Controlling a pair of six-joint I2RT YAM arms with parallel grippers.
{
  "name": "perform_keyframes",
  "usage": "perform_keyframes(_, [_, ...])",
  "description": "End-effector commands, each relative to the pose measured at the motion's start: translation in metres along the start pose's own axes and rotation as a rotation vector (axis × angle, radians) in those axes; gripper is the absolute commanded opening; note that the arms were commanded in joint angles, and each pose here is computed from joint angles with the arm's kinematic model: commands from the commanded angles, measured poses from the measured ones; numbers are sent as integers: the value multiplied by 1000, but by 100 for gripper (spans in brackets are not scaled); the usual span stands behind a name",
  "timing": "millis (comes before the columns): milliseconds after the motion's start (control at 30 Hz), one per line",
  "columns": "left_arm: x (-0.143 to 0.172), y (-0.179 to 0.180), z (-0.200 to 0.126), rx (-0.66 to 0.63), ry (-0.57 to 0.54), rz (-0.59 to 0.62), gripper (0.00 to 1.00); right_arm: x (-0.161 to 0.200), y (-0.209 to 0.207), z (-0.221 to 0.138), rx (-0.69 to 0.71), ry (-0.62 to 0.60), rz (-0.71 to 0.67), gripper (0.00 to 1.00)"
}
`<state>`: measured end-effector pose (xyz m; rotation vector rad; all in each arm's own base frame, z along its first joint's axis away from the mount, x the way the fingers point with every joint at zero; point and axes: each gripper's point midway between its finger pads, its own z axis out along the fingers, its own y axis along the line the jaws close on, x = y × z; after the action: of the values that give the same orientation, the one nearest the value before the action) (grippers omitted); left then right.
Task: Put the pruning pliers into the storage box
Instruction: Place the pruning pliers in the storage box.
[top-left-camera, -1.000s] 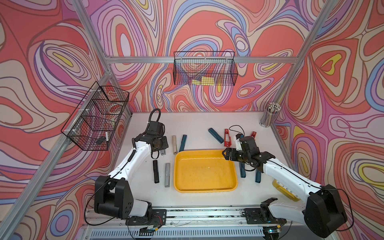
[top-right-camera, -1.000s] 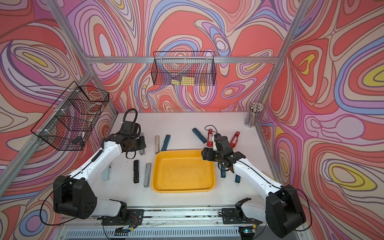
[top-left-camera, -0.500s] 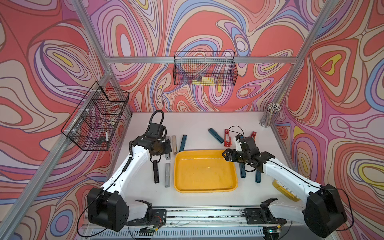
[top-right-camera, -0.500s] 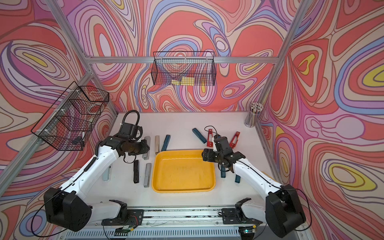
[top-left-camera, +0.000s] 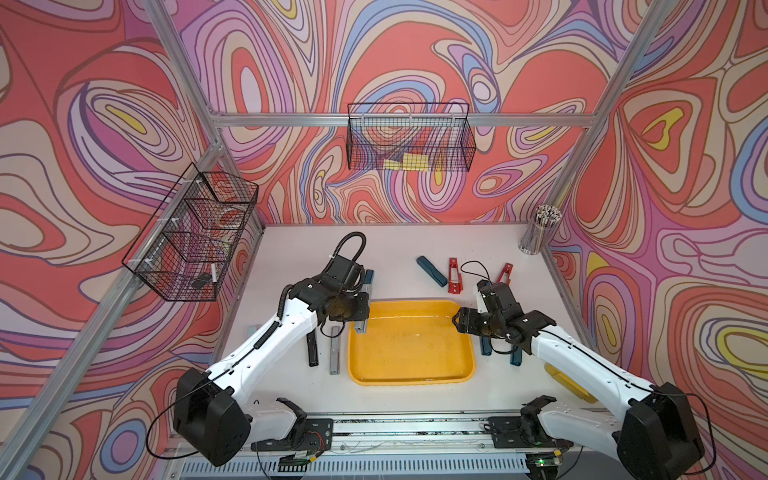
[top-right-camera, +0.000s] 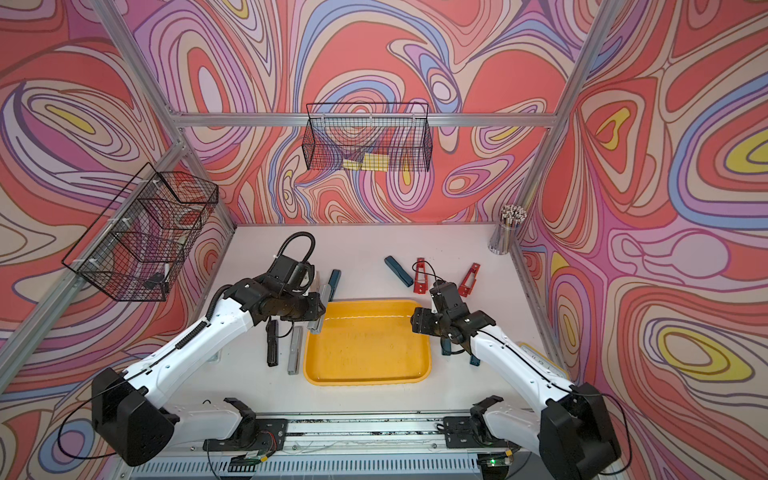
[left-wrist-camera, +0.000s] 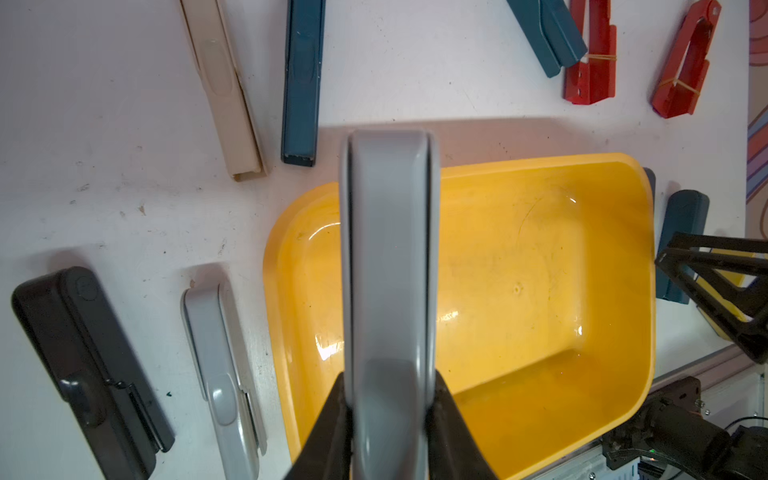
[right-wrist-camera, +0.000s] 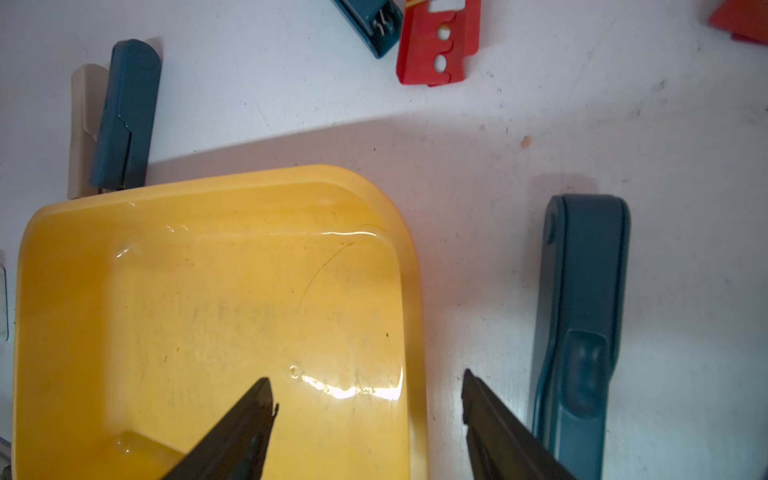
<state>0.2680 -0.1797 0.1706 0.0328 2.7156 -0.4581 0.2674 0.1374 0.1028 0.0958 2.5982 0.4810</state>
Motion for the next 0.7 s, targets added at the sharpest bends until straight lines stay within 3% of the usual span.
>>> perform_keyframes(0, [13, 10, 5, -87, 29, -34, 0, 13, -4, 2, 10, 32, 14, 73])
perform_keyframes(367, [48, 10, 25, -200, 71, -68, 0, 25, -4, 3, -18, 53, -4, 73])
perform_keyframes(667, [63, 20, 45, -243, 28, -116, 0, 30, 0, 8, -50, 77, -28, 75])
